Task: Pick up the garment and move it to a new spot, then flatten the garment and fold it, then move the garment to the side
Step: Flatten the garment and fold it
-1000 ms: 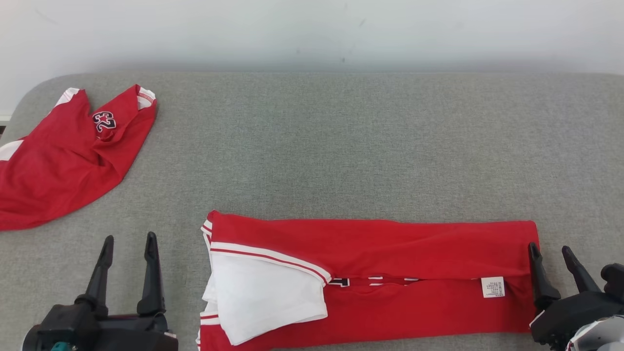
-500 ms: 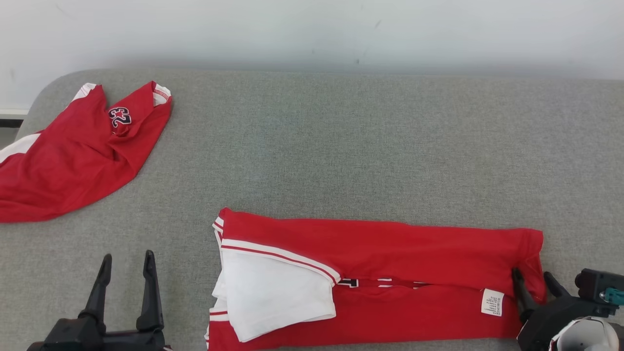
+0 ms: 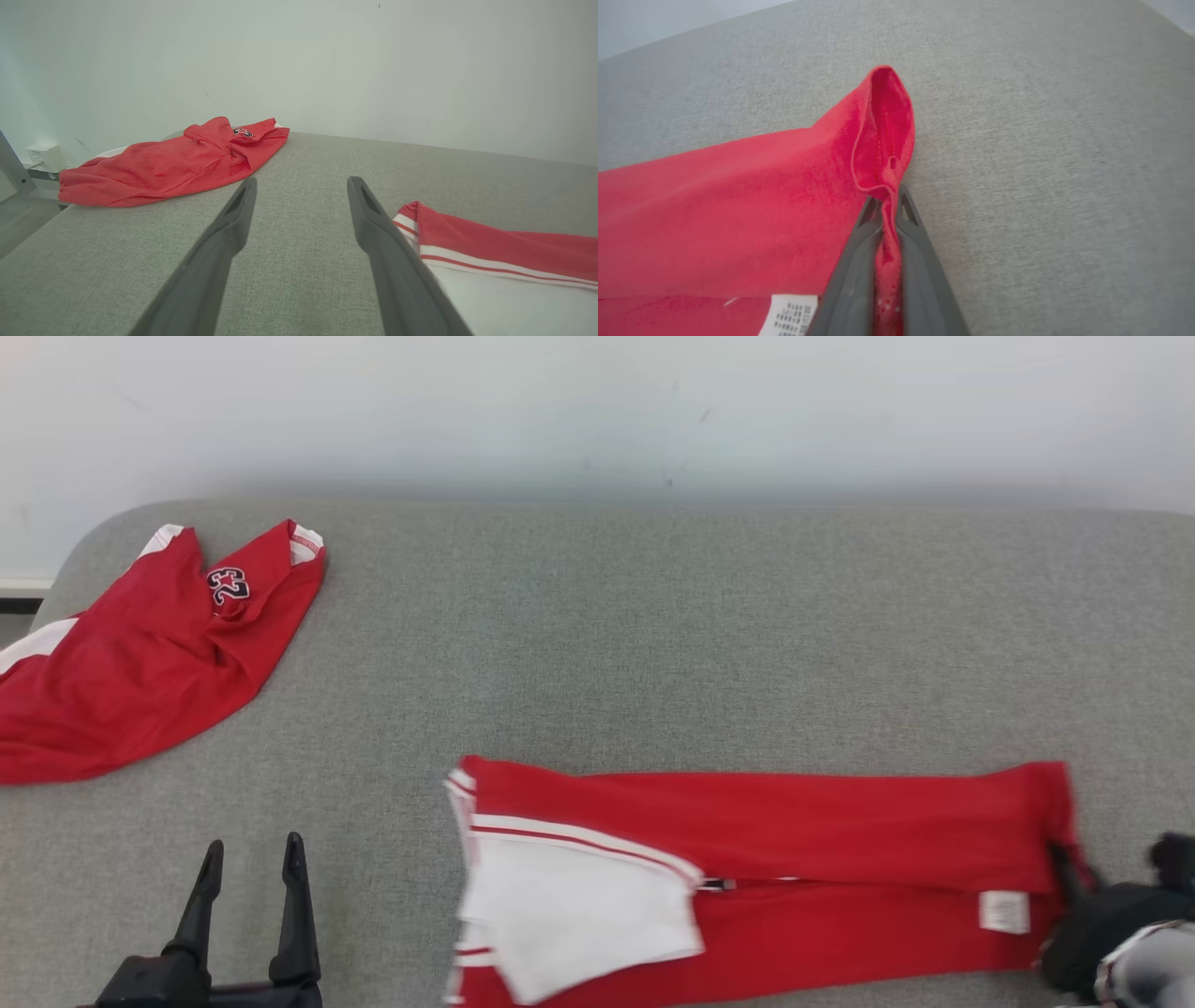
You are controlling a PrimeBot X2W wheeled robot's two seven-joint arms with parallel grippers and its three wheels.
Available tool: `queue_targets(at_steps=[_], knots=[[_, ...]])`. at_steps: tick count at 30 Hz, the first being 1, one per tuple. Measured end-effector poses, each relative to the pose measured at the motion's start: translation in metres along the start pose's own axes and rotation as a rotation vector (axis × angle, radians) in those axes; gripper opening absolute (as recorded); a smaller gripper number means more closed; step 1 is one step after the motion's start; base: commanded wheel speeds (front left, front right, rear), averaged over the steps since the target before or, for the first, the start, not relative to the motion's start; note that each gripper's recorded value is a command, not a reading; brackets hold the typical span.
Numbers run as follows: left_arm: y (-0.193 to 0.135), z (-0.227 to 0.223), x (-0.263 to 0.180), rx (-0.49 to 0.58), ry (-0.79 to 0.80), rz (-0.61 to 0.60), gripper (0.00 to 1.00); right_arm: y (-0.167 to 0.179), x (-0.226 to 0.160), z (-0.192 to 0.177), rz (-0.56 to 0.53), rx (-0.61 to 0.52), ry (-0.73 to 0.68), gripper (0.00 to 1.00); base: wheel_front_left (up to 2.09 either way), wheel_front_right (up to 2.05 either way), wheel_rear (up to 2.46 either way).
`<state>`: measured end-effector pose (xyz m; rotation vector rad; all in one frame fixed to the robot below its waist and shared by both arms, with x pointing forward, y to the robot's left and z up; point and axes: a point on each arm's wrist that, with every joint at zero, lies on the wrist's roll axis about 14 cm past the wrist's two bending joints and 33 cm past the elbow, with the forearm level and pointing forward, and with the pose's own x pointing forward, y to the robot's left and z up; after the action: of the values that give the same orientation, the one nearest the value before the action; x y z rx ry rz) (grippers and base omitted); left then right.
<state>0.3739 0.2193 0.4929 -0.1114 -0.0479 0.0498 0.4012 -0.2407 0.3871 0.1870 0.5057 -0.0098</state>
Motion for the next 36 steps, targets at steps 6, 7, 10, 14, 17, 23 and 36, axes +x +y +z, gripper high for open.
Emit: queue_targets(at_steps=[6, 7, 10, 14, 17, 23, 36], knots=[[-0.005, -0.002, -0.003, -0.001, 0.007, -0.017, 1.0, -0.073, -0.018, 0.044, -0.164, -0.045, -0.099, 0.0, 0.0, 0.0, 0.0], [-0.006, -0.001, -0.004, -0.002, 0.004, -0.021, 1.0, -0.09, -0.026, 0.055, -0.208, -0.056, -0.125, 0.0, 0.0, 0.0, 0.0], [-0.007, -0.002, -0.006, -0.002, 0.006, -0.024, 1.0, -0.087, -0.029, 0.06, -0.205, -0.033, -0.152, 0.0, 0.0, 0.0, 0.0], [-0.012, -0.003, -0.007, -0.008, 0.008, -0.036, 1.0, -0.065, -0.028, 0.059, -0.156, -0.033, -0.154, 0.0, 0.0, 0.0, 0.0], [-0.015, -0.002, -0.006, -0.01, 0.005, -0.042, 1.0, -0.041, -0.027, 0.06, -0.097, -0.033, -0.168, 0.0, 0.0, 0.0, 0.0], [-0.015, -0.003, -0.006, -0.011, 0.007, -0.046, 1.0, 0.027, -0.026, 0.058, 0.081, -0.026, -0.171, 0.0, 0.0, 0.0, 0.0], [-0.013, -0.006, -0.013, -0.01, 0.022, -0.039, 1.0, 0.172, -0.042, 0.041, 0.443, 0.045, -0.146, 0.0, 0.0, 0.0, 0.0]])
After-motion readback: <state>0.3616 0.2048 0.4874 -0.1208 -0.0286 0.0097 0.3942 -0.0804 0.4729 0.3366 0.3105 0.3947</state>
